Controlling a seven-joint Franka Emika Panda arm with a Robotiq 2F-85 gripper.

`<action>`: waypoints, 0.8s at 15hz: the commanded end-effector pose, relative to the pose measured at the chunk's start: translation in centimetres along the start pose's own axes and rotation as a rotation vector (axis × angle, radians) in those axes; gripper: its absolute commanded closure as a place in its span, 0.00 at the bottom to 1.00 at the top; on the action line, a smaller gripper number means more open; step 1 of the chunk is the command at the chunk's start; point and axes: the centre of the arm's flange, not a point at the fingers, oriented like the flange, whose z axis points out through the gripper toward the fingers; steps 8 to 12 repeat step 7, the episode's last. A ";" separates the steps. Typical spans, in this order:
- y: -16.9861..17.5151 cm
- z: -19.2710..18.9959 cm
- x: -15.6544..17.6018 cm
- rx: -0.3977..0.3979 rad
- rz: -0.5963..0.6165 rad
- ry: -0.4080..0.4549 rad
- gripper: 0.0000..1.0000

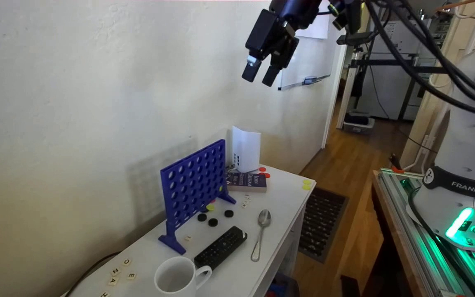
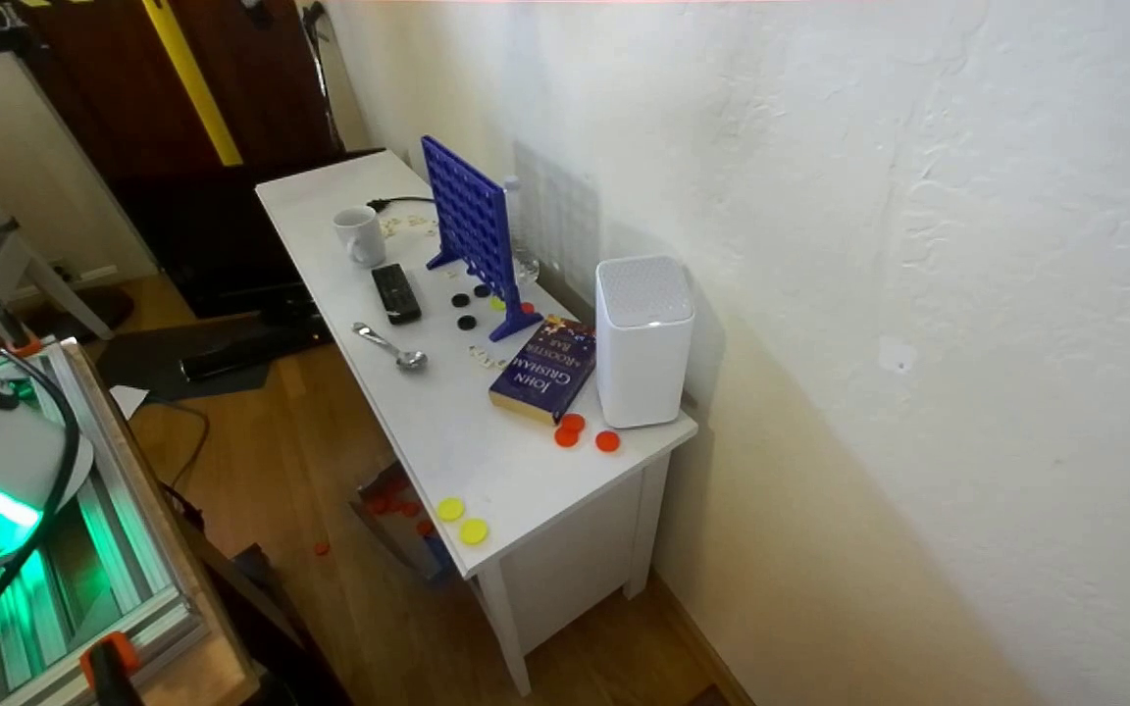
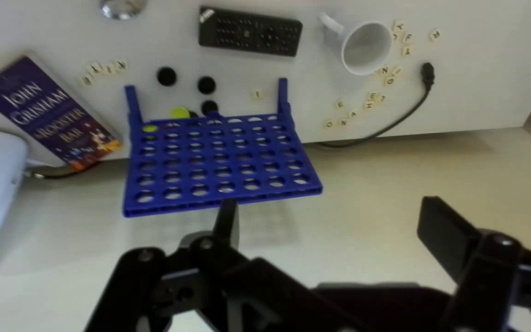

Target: Put one yellow chip in the blue gameboard.

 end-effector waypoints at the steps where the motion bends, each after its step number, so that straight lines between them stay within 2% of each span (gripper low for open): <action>1: 0.6 -1.1 -0.2 -0.026 0.029 -0.005 0.00; 4: 1.1 -2.9 -0.5 -0.043 0.058 0.008 0.00; 12: 1.3 -2.7 -0.7 -0.047 0.063 0.004 0.00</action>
